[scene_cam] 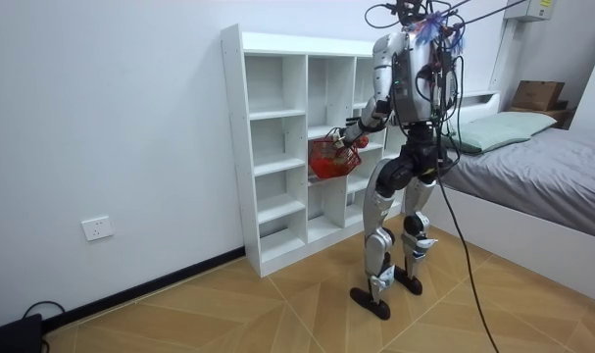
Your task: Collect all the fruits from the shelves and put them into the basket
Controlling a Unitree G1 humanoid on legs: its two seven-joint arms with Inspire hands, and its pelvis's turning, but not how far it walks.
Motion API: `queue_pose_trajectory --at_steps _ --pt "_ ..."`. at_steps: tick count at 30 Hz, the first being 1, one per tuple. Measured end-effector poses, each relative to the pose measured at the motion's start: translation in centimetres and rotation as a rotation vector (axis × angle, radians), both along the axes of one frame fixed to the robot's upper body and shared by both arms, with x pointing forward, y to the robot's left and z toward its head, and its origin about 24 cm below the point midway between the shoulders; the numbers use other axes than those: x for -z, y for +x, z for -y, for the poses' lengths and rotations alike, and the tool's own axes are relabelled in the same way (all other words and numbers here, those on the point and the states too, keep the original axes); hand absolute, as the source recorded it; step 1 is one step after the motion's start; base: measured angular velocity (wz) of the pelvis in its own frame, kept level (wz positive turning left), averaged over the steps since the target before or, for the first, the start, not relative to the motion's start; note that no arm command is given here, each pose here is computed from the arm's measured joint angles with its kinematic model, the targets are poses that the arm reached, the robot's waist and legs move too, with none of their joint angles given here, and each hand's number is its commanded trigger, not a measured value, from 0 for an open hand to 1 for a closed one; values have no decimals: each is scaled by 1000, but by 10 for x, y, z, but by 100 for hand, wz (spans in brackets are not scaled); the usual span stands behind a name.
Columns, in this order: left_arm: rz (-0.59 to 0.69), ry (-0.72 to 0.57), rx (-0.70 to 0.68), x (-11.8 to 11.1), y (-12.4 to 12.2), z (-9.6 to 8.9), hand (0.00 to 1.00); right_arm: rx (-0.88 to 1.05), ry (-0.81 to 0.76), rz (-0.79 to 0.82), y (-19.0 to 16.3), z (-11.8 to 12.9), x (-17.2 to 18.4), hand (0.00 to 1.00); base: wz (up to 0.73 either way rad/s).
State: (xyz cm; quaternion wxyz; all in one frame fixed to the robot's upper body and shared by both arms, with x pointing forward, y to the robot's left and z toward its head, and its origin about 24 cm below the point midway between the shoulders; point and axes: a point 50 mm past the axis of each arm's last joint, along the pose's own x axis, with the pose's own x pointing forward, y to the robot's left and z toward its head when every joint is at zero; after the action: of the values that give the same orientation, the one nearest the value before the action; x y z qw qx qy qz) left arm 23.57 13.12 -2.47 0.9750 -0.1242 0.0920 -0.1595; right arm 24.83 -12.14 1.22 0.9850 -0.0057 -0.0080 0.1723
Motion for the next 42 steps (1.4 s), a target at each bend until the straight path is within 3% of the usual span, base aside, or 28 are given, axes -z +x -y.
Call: queue_pose_trajectory --at_steps 26,31,42 --pt "-17 50 -29 6 -1 -14 100 112 -73 29 3 13 -2 0 0" --pt "-60 51 -41 16 -13 -17 100 153 -74 27 3 18 -1 0 1" --pt "-146 82 -70 34 -24 -24 100 378 -68 0 -5 43 6 0 -2"
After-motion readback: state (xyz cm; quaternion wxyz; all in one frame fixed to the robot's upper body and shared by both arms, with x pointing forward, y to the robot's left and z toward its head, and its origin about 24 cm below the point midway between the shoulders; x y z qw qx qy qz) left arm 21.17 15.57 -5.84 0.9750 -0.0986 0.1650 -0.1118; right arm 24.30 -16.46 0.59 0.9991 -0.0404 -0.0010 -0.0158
